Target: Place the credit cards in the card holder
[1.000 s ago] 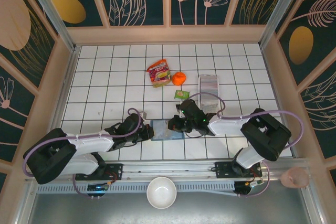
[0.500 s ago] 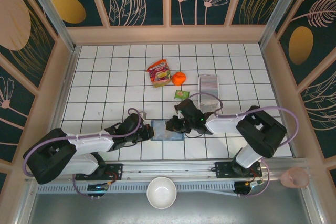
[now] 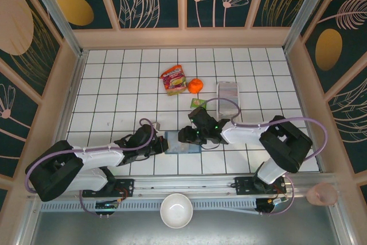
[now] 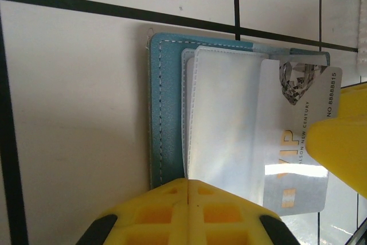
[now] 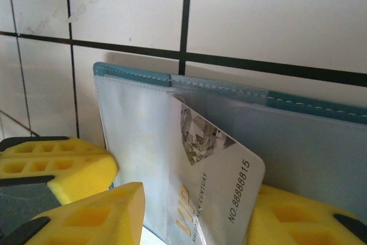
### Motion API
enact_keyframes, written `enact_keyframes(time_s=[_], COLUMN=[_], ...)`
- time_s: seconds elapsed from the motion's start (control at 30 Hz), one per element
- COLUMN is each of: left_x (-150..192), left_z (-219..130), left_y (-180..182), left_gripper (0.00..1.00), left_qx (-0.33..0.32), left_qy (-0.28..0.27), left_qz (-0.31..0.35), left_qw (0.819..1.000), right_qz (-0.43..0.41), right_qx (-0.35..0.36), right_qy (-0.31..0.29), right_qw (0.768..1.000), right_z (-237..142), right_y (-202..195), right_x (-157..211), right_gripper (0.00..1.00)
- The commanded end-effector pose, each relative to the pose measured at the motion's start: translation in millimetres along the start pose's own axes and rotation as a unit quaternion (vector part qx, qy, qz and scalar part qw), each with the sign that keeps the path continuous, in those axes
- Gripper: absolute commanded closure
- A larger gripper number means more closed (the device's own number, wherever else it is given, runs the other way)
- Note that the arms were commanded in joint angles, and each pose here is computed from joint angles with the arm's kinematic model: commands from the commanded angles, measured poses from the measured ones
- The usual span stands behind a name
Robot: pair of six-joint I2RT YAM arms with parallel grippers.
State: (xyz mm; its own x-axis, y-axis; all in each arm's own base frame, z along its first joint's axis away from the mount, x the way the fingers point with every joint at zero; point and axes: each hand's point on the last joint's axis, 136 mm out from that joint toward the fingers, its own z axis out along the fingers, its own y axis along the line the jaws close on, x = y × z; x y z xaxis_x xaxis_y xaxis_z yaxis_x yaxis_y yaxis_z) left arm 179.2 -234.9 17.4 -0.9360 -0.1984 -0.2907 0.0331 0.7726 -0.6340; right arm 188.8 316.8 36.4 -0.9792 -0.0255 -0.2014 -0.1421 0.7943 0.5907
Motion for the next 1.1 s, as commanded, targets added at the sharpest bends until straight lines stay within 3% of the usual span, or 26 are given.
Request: enact_keyframes(time_s=[0.0, 0.13, 0.43, 0.5, 0.67, 0.87, 1.07], left_x=[6.9, 6.9, 7.9, 7.3, 8.5, 7.8, 6.8], left_z=[-0.7, -1.4, -0.7, -0.9, -1.1, -1.9, -2.6], left_y=[11.4, 11.9, 11.7, 11.8, 12.6, 13.2, 12.6], left_gripper=[0.95, 0.95, 0.96, 0.96, 0.96, 0.96, 0.96], left_qx=[-0.016, -0.016, -0.013, -0.013, -0.013, -0.014, -0.014], left_qy=[0.006, 0.005, 0.006, 0.006, 0.006, 0.005, 0.003], left_qz=[0.001, 0.001, -0.001, -0.002, -0.001, -0.001, -0.001], left_qw=[1.000, 1.000, 1.000, 1.000, 1.000, 1.000, 1.000], right_qz=[-0.015, -0.023, -0.037, -0.041, -0.049, -0.053, -0.054], right_qx=[0.043, 0.060, 0.060, 0.059, 0.051, 0.084, 0.097], right_qy=[-0.004, -0.006, 0.002, 0.004, 0.008, -0.002, -0.008], right_qw=[0.999, 0.998, 0.997, 0.997, 0.997, 0.995, 0.994], right_z=[-5.2, -6.9, 2.5, 5.3, 11.7, 3.7, -7.1], right_y=[-7.7, -7.7, 2.1, 5.2, 14.5, 5.1, 3.1], right_x=[-0.5, -0.6, 1.3, 1.7, 2.8, 0.3, -1.0], right_gripper=[0.54, 0.56, 0.76, 0.77, 0.75, 0.61, 0.60])
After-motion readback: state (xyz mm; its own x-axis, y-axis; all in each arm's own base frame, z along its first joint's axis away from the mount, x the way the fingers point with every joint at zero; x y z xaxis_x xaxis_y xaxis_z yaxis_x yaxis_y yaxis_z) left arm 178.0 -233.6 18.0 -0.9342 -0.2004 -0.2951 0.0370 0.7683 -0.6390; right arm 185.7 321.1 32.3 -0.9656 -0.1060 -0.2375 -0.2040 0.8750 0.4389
